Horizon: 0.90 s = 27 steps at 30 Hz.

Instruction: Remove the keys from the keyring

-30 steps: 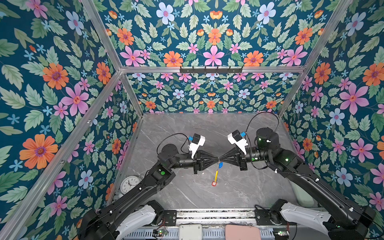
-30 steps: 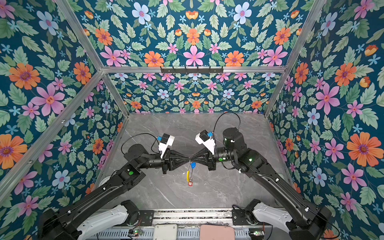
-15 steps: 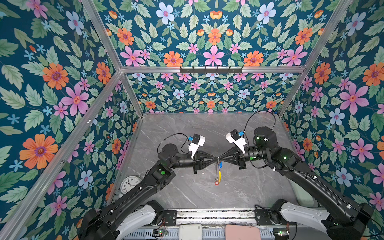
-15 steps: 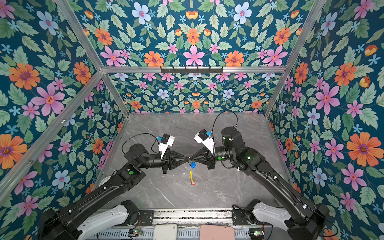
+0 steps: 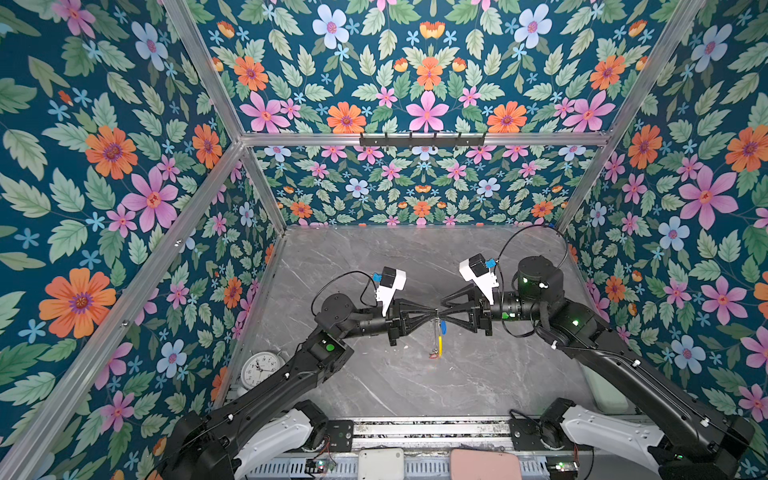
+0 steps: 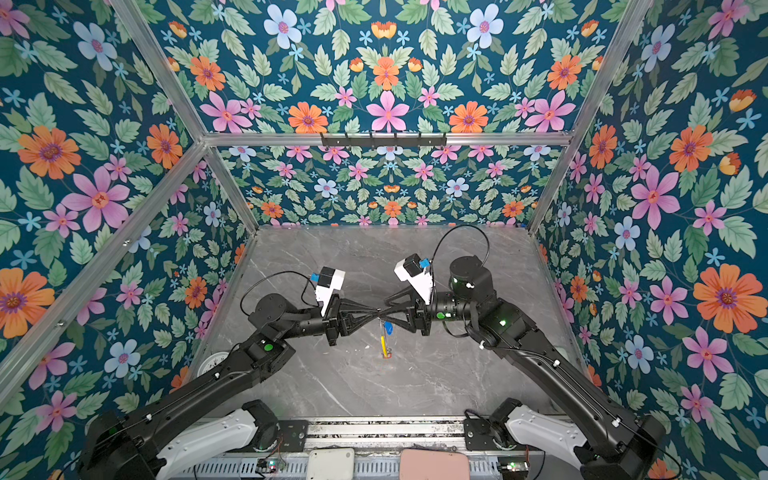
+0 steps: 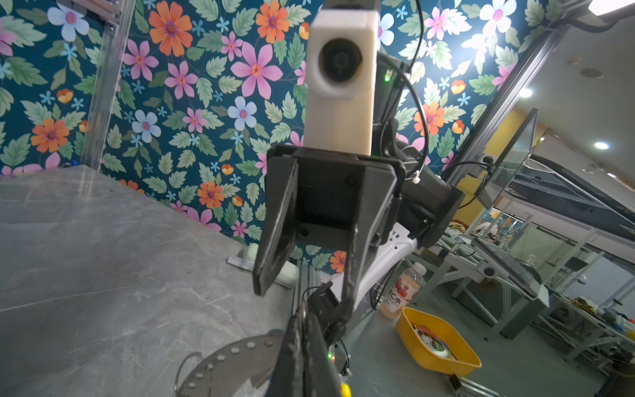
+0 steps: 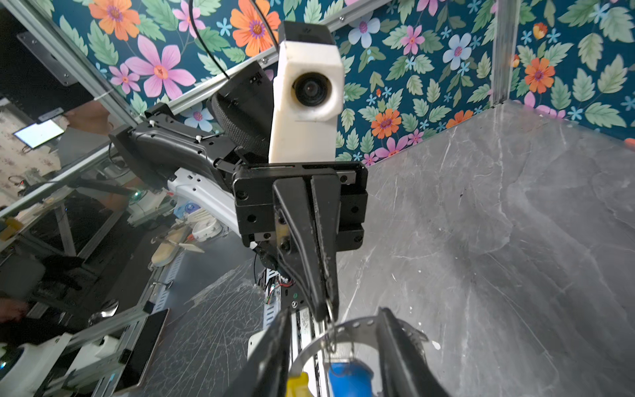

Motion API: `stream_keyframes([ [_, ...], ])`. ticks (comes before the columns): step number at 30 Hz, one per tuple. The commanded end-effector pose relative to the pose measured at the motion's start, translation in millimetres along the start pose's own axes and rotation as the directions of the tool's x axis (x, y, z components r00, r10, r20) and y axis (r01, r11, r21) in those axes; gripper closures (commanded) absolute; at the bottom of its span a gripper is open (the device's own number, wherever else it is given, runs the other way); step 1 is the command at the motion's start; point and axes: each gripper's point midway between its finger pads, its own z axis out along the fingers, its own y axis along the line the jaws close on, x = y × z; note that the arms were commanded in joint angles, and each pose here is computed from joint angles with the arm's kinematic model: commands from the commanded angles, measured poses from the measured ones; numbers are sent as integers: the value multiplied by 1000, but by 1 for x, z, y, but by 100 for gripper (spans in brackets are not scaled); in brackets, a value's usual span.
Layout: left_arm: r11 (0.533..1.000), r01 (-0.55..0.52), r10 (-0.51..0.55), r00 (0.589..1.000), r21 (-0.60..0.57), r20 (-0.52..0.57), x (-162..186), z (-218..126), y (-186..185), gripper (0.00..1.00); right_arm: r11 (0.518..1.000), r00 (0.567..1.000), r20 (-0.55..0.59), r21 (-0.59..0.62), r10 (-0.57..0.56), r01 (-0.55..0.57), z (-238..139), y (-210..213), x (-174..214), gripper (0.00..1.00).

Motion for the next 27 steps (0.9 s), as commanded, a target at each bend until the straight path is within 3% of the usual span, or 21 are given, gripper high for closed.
stream_keyframes([
  [1, 998, -54, 53, 997, 18, 58, -14, -1, -8, 100, 1000, 997, 75, 31, -8, 6, -5, -1, -14, 50],
  [11, 994, -109, 106, 985, 12, 138, -26, -9, -15, 100, 989, 975, 220, 146, -12, -21, -28, -9, -9, 46],
  [17, 989, -142, 133, 972, 37, 192, -32, -13, -23, 100, 990, 968, 251, 131, 21, -55, -31, -8, 5, 45],
  [27, 981, -162, 131, 961, 109, 245, -31, -15, -30, 100, 1000, 973, 230, -2, 27, -28, -20, 10, 16, 44],
])
